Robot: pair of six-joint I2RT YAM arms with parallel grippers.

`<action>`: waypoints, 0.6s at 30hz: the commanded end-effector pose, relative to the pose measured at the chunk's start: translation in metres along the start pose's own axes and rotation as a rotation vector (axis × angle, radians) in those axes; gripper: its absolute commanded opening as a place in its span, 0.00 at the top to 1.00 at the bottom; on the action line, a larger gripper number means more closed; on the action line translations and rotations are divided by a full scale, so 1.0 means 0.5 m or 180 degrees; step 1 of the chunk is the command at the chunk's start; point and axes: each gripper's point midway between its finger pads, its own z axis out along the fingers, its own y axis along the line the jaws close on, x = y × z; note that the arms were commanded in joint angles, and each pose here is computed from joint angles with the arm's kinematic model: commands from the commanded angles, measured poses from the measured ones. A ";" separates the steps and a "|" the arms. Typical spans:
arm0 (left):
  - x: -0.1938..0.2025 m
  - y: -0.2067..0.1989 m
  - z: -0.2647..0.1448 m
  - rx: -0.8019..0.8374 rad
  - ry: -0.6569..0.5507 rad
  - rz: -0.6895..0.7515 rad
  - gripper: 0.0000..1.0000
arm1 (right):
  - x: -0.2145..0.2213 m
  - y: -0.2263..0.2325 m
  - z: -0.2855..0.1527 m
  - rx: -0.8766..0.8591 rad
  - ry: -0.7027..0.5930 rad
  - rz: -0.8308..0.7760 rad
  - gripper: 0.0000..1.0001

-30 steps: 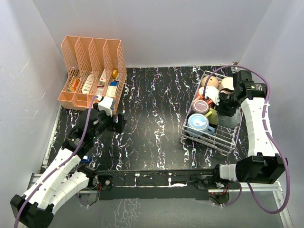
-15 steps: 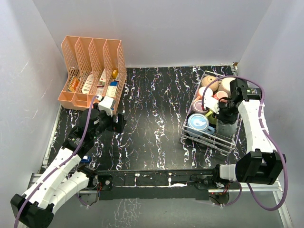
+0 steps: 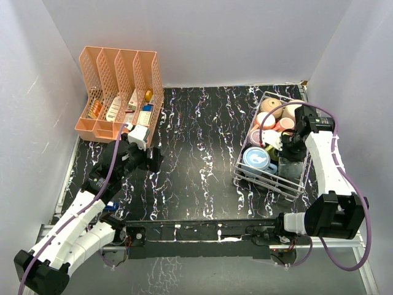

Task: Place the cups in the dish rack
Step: Place the cup on the dish rack.

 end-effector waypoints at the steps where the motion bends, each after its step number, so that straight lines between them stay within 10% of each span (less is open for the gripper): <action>1: 0.001 0.004 0.002 -0.0019 -0.0045 0.0028 0.03 | -0.016 -0.043 -0.009 0.0384 -0.0144 -0.0016 0.85; 18: 0.004 0.002 0.004 -0.0001 -0.0040 0.0044 0.03 | 0.015 -0.038 -0.018 0.0431 -0.0602 0.0469 0.56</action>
